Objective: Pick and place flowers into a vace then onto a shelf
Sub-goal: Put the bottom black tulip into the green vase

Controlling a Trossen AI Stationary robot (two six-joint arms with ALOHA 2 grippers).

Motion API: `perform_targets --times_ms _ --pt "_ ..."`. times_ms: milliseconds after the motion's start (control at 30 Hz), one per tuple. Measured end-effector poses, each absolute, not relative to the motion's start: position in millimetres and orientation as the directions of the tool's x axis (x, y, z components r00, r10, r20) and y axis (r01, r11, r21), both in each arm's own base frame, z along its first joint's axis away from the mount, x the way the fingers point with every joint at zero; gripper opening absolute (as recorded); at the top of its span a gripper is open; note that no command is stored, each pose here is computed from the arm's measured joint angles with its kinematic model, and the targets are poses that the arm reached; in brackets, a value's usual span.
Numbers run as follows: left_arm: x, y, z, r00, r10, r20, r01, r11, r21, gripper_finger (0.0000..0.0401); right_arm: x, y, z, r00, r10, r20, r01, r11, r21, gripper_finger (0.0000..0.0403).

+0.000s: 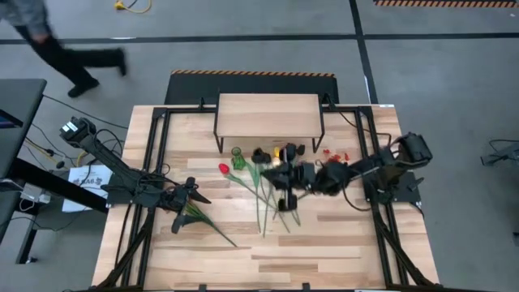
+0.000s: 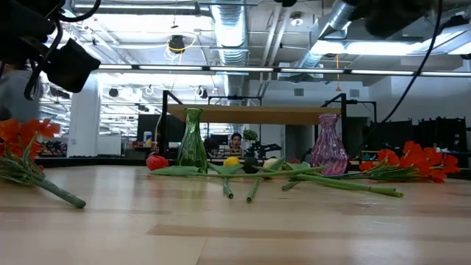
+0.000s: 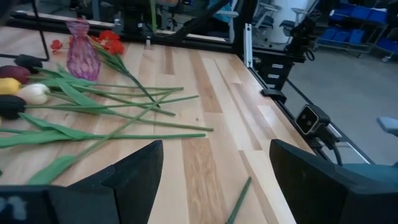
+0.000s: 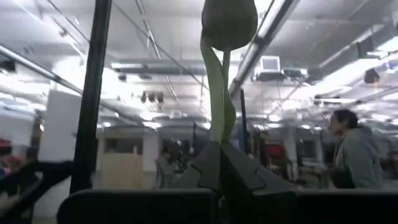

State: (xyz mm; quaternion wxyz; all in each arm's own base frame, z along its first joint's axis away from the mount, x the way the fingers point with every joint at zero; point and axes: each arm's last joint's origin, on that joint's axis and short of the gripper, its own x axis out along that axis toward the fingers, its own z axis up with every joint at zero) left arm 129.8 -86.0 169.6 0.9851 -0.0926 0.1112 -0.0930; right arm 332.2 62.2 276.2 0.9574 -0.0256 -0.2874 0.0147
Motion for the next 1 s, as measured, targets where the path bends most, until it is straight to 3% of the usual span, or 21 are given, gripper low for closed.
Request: perform_targets --times_ms 233,433,833,1000 --pt "130 -85 170 0.966 -0.164 -0.198 0.125 0.973 -0.195 0.0284 347 28 297 0.795 0.164 0.584 -0.095 0.985 -0.146 0.0000" --pt "130 -85 170 0.966 -0.164 -0.198 0.124 0.972 -0.201 0.0284 358 8 311 0.819 0.144 0.556 -0.059 0.984 -0.167 0.0000" --pt "130 -85 170 0.968 -0.163 -0.191 0.122 0.971 -0.207 0.0284 391 -35 293 0.838 0.107 0.535 -0.014 0.985 -0.174 0.0000" --pt "132 -83 178 0.990 -0.076 -0.119 0.060 0.989 -0.136 0.0284 397 -57 288 0.798 0.141 0.586 -0.052 0.985 -0.166 0.0000"
